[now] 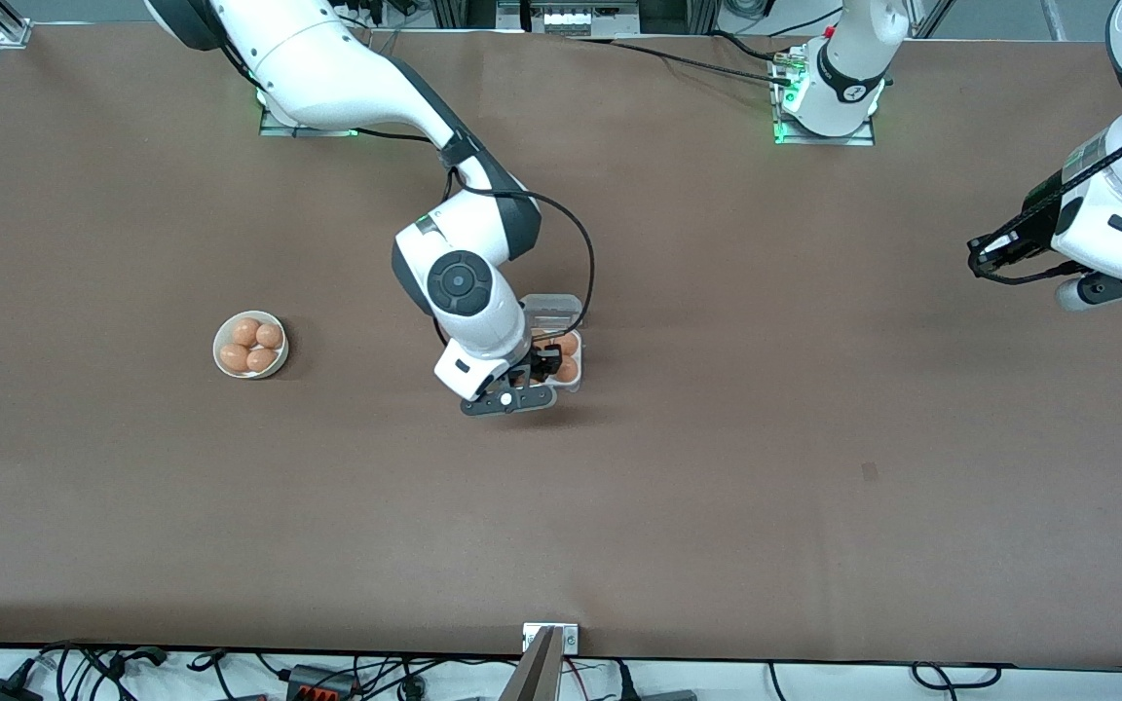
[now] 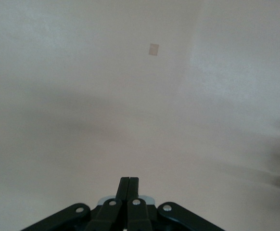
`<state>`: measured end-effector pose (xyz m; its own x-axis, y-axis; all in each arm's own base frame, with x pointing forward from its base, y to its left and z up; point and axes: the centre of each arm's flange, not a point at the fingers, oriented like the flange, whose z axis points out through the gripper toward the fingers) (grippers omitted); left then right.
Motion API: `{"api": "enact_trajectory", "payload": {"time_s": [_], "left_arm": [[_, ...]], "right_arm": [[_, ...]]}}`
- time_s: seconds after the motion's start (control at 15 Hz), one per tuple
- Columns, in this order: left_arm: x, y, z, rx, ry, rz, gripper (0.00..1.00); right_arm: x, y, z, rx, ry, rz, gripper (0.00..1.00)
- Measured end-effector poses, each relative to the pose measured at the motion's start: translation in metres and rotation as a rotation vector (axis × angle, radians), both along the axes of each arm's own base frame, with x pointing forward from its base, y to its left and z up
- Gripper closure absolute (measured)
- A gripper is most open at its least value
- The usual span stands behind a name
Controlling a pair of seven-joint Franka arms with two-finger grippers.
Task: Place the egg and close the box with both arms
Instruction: 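Lower the egg into the empty slot and open the right gripper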
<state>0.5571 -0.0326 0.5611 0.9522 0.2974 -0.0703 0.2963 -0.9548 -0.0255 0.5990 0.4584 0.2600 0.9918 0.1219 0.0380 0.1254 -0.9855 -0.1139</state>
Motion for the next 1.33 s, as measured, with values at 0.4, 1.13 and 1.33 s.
{"api": "enact_trajectory", "payload": {"time_s": [0.4, 1.13, 1.33], "left_arm": [[0.000, 0.000, 0.000, 0.000, 0.004, 0.000, 0.96], [-0.001, 0.000, -0.001, 0.000, 0.007, 0.000, 0.96], [-0.001, 0.001, -0.001, 0.000, 0.008, 0.002, 0.96]], "right_arm": [[-0.005, 0.005, -0.004, -0.005, 0.008, 0.003, 0.53], [-0.016, 0.005, -0.016, -0.043, 0.055, 0.007, 0.53], [-0.016, 0.005, -0.016, -0.043, 0.056, 0.006, 0.53]]}}
